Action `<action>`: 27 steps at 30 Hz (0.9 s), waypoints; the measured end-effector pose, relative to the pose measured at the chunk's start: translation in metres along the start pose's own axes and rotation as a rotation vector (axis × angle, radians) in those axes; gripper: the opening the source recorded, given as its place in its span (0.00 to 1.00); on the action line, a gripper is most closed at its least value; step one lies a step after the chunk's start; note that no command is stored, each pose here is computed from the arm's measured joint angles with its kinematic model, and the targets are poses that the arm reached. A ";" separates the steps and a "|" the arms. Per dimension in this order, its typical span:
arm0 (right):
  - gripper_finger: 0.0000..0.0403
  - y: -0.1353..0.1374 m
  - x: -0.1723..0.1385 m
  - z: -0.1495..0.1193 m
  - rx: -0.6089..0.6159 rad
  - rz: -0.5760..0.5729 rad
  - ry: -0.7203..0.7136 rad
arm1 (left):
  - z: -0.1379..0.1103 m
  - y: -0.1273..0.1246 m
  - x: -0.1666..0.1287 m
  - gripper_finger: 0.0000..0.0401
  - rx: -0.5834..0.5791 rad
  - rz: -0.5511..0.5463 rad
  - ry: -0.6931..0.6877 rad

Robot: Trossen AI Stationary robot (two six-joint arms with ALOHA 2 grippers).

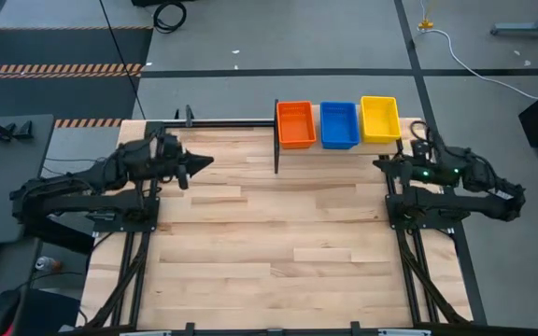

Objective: Stack baskets on shelf by color
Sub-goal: Return to Home Position

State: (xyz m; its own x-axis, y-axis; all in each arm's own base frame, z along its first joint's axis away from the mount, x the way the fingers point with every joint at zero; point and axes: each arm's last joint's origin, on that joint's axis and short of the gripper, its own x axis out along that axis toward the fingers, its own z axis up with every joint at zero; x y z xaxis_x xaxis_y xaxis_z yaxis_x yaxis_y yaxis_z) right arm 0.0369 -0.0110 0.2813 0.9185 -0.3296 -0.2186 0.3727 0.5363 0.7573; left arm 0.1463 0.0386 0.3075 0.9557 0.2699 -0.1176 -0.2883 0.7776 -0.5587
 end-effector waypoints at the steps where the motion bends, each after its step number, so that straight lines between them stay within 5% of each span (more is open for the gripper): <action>1: 0.02 -0.004 -0.002 -0.002 0.016 0.022 -0.026 | -0.005 0.002 -0.002 0.02 -0.021 -0.010 -0.015; 11: 0.02 -0.011 0.011 -0.011 -0.068 0.097 -0.105 | -0.047 0.015 -0.015 0.01 -0.077 -0.082 -0.076; 22: 0.02 -0.019 0.044 -0.027 -0.114 0.390 -0.272 | -0.096 0.035 -0.016 0.00 -0.212 -0.209 -0.268; 27: 0.02 -0.030 0.056 -0.041 -0.157 0.432 -0.208 | -0.102 0.036 -0.017 0.01 -0.186 -0.222 -0.262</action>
State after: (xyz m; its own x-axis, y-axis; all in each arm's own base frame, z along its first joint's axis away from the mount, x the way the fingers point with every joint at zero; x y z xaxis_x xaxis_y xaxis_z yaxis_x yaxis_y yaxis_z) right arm 0.0831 -0.0136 0.2211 0.9534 -0.1908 0.2339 -0.0057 0.7633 0.6461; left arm 0.1256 0.0043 0.2055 0.9392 0.2613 0.2226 -0.0380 0.7235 -0.6893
